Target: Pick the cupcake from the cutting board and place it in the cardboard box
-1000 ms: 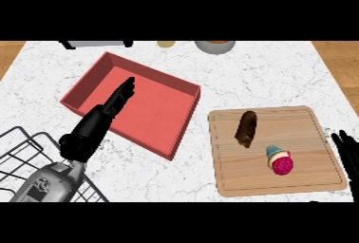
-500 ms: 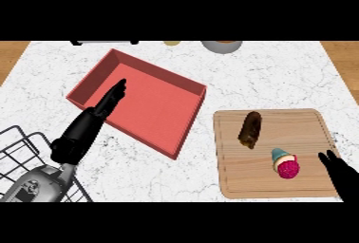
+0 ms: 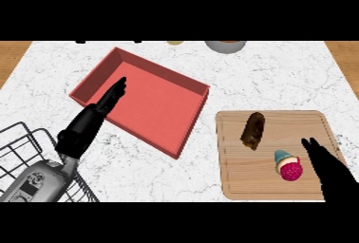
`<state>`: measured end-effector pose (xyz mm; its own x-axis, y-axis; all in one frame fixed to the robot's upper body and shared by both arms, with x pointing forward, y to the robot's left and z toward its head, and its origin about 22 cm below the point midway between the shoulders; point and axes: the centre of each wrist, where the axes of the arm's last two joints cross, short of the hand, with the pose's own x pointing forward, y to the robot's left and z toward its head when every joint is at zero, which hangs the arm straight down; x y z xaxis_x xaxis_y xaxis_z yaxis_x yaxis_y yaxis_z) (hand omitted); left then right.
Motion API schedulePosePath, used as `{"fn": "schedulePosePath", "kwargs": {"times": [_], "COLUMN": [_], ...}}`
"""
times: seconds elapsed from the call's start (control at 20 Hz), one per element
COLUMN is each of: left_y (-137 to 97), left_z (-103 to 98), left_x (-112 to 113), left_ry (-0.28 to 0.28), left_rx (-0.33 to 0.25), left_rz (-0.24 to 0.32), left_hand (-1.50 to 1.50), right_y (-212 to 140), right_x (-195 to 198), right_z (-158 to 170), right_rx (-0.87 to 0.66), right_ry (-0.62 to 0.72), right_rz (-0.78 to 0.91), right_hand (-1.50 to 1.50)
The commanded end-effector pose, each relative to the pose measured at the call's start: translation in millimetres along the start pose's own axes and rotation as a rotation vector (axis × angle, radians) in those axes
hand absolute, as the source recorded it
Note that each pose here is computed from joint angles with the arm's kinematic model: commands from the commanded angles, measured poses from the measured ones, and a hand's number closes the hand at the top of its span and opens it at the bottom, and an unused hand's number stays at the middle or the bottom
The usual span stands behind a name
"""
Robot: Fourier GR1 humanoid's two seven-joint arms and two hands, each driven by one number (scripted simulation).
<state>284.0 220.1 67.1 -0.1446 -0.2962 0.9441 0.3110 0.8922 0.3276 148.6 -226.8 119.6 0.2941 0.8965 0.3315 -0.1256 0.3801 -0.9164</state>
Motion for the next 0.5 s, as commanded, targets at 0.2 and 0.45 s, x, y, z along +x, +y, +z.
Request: {"fn": "schedulePosePath", "kwargs": {"times": [0.2,0.45], "left_y": [-24,-17], "left_z": [-12,-10], "left_x": [-25,-10], "left_ry": [0.044,0.06], "left_rx": [0.033,0.032], "left_rz": [0.051,0.08], "left_hand": [0.0,0.0], "right_y": [23,32], "right_x": [4,-6], "right_z": [-32,-41], "right_rx": [0.071,0.041], "right_ry": [0.096,0.069], "right_rz": [0.021,0.011], "right_hand": [-1.5,-1.5]}}
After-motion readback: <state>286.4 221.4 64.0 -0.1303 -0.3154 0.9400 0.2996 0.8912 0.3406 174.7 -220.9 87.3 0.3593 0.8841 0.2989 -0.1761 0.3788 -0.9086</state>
